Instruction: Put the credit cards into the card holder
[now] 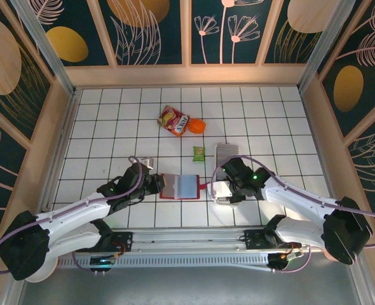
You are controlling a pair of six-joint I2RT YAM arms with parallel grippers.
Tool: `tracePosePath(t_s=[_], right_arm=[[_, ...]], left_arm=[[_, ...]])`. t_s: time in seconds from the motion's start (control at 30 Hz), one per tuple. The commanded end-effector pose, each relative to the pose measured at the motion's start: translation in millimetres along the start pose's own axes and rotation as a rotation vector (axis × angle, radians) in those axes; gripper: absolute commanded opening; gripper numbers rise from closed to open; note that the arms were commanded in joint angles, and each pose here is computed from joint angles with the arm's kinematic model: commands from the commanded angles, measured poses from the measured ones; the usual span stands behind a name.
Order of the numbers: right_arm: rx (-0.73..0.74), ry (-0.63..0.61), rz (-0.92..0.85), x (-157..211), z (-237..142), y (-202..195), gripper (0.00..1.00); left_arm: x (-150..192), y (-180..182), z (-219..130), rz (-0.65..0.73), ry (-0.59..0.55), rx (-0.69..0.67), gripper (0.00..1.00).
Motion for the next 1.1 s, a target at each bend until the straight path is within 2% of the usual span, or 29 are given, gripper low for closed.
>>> tracePosePath(t_s=[0.0,0.23,0.27,0.3,0.43,0.57,0.6,0.7,0.73,0.8,0.9,1.07], right_arm=[[0.010,-0.002,-0.004,-1.6,6.5,1.9,0.31],[0.021,0.002,-0.035,-5.7,12.2,1.6,0.33],[0.017,-0.002,-0.034,-6.8,11.8,1.2,0.29],[0.012,-0.002,-0.034,-7.8,11.5,1.0,0.20],[-0.002,0.013,-0.035,-7.0,8.2,1.8,0.03],[0.003,0.007,-0.041,-7.4,1.3,1.2,0.03],[0.009,0.006,-0.042,-8.0,-1.1,0.1,0.04],[0.055,0.006,-0.044,-9.3,-4.9,-4.5,0.21],[0.078,0.004,-0.048,-9.1,-4.7,-5.9,0.24],[0.130,0.007,-0.059,-7.7,-1.4,-8.2,0.24],[0.177,0.009,-0.073,-6.4,3.8,-10.3,0.32],[0.233,-0.004,-0.097,-6.8,3.8,-13.3,0.34]], left_arm=[[2.1,-0.5,1.1,-0.009,0.004,0.022,0.10],[1.5,-0.9,0.5,-0.013,-0.001,0.024,0.10],[1.4,-1.1,0.3,-0.013,-0.002,0.026,0.09],[1.2,-1.1,0.0,-0.013,-0.003,0.025,0.09],[1.4,-0.6,-1.2,-0.011,-0.007,0.022,0.09],[1.4,-0.8,-1.3,-0.012,-0.006,0.024,0.10],[1.4,-0.7,-1.2,-0.013,-0.006,0.023,0.10],[1.3,-1.2,-1.0,-0.013,-0.005,0.028,0.10],[1.1,-1.4,-1.0,-0.014,-0.006,0.030,0.09],[0.4,-1.7,-0.8,-0.015,-0.009,0.030,0.10],[0.3,-2.4,-0.3,-0.013,-0.004,0.034,0.10],[1.4,-1.6,0.8,-0.014,0.003,0.030,0.09]])
Point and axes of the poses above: each hand's point on the last joint's axis, 136 mm out from that joint toward the fingers, its own z axis out along the fingers, its own y axis along the line the jaws close on, x = y × z, the point moved 10 cm from there along -z, back along the fingers, and after that the axes turned 14 degrees about z, right-handed, at the moved point
